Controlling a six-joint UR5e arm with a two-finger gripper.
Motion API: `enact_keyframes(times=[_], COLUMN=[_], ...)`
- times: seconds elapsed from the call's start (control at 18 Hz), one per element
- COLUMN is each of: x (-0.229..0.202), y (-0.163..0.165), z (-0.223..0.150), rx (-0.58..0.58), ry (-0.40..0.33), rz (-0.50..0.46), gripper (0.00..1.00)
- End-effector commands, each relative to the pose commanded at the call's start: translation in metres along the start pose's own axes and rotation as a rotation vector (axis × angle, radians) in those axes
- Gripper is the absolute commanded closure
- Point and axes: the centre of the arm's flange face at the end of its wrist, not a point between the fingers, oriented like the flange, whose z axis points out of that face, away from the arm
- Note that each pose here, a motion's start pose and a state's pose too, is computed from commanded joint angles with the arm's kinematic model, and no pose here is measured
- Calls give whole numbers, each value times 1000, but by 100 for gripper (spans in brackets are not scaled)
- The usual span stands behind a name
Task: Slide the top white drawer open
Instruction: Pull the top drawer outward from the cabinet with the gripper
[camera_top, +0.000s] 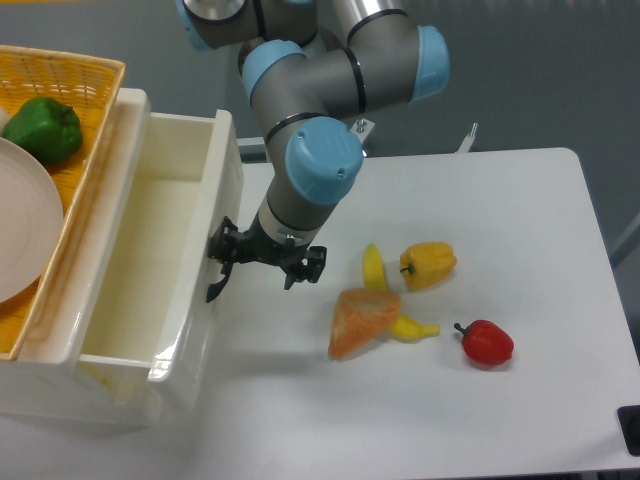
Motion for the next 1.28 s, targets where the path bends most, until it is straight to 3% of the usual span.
enact_keyframes(times=[1.28], x=[-34], y=[1], z=[-15], rx=[24], ry=[-4], rz=[-43], gripper=[0])
